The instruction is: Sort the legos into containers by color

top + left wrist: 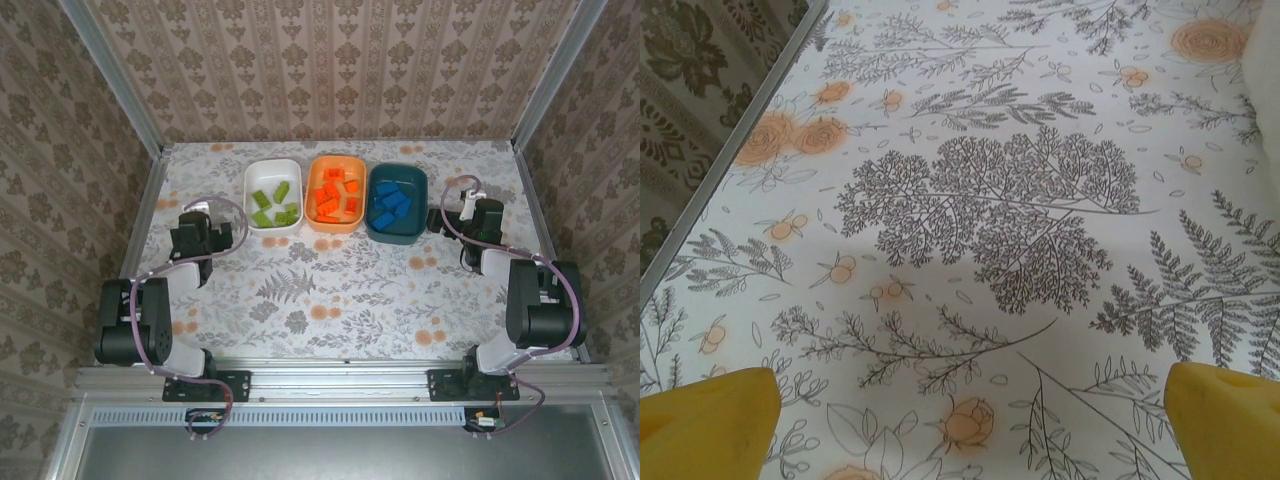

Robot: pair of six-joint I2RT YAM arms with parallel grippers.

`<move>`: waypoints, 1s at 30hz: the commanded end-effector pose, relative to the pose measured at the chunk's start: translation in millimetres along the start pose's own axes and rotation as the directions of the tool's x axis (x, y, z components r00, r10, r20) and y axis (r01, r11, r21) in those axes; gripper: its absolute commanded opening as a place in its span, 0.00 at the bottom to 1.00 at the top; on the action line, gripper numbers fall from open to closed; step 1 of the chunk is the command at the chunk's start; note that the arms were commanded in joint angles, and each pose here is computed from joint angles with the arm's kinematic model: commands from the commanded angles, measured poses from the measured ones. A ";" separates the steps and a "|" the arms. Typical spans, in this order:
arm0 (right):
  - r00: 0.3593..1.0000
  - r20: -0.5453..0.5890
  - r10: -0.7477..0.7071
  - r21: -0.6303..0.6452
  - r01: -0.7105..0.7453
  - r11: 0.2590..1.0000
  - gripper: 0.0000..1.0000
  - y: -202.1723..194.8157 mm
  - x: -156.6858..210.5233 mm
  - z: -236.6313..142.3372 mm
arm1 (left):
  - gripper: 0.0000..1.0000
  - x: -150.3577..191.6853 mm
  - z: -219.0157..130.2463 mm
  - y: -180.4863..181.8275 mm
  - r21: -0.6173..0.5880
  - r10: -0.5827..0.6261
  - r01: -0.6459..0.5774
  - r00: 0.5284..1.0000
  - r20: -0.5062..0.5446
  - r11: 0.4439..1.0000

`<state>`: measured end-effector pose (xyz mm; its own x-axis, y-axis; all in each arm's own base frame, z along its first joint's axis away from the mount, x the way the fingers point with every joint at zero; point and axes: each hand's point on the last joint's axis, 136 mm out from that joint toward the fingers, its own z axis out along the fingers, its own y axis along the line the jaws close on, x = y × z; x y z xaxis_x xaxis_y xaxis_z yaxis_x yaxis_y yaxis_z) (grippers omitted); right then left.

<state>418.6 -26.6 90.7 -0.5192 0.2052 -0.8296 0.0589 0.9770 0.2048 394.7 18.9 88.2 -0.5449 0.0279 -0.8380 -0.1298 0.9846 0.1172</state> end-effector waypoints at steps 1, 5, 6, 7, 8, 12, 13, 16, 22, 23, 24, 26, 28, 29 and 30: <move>0.999 0.039 -0.003 -0.001 0.003 1.000 1.00 1.9 -9.0 -3.6 | 1.00 -23.7 1.0 -3.9 0.055 0.011 -0.017 0.995 0.101 0.998; 1.000 0.030 -0.007 -0.007 0.007 1.000 1.00 3.6 -8.6 -2.0 | 1.00 -19.9 -2.0 -3.0 0.078 -0.006 -0.006 0.989 0.145 0.997; 1.000 0.025 -0.007 -0.008 0.007 1.000 1.00 3.8 -8.2 -1.1 | 1.00 -18.1 -4.1 -3.0 0.081 -0.010 -0.003 0.986 0.166 0.997; 1.000 0.022 -0.007 -0.008 0.007 1.000 1.00 3.8 -8.4 -0.6 | 1.00 -17.1 -5.7 -3.1 0.083 -0.013 -0.002 0.983 0.184 0.997; 1.000 0.018 -0.007 -0.008 0.007 1.000 1.00 3.8 -8.1 0.2 | 1.00 -16.0 -8.0 -2.1 0.078 -0.018 0.002 0.979 0.204 0.997; 1.000 0.011 -0.009 -0.007 0.009 1.000 1.00 4.3 -7.6 1.2 | 1.00 -8.2 -13.8 4.8 0.060 -0.050 0.036 0.966 0.255 0.998; 1.000 0.011 -0.010 -0.005 0.010 1.000 1.00 4.1 -7.5 1.1 | 1.00 -6.6 -13.4 4.9 0.065 -0.055 0.039 0.963 0.262 0.997; 1.000 0.013 -0.011 -0.003 0.011 1.000 1.00 4.2 -7.5 0.9 | 1.00 -4.5 -8.8 0.9 0.083 -0.044 0.023 0.966 0.255 0.996; 0.999 0.029 -0.037 0.002 0.037 0.999 1.00 8.2 -8.1 -1.1 | 1.00 -6.9 -4.6 -2.5 0.055 -0.014 0.001 0.972 0.233 0.998; 0.998 0.035 -0.049 0.002 0.049 0.999 1.00 10.4 -7.7 -2.2 | 1.00 -7.0 -4.4 -3.0 0.054 -0.010 -0.003 0.973 0.232 0.999; 0.997 0.045 -0.066 0.005 0.066 0.998 1.00 13.0 -7.1 -3.6 | 1.00 -7.2 -4.1 -3.0 0.050 -0.006 -0.006 0.973 0.232 0.999; 0.992 0.073 -0.100 0.016 0.099 0.995 1.00 17.7 -5.8 -7.3 | 1.00 -7.8 -3.9 -5.3 0.046 0.008 -0.019 0.973 0.230 0.999; 0.984 0.115 -0.134 0.037 0.130 0.991 1.00 21.5 -4.7 -11.8 | 1.00 -7.5 -3.7 -6.4 0.041 0.016 -0.026 0.973 0.229 0.999; 0.980 0.134 -0.146 0.055 0.139 0.989 1.00 21.5 -2.4 -14.2 | 1.00 -7.6 -3.8 -6.4 0.040 0.017 -0.027 0.973 0.230 0.999; 0.975 0.161 -0.151 0.066 0.142 0.988 1.00 21.2 -1.4 -17.6 | 1.00 -7.3 -3.8 -6.6 0.041 0.017 -0.027 0.973 0.229 0.999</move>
<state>406.6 -1.7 86.8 -0.4842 0.1130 -0.8676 0.0136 0.9925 0.1217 388.6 11.6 85.1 -0.3730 0.0565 -0.9261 -0.0764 0.9929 0.0913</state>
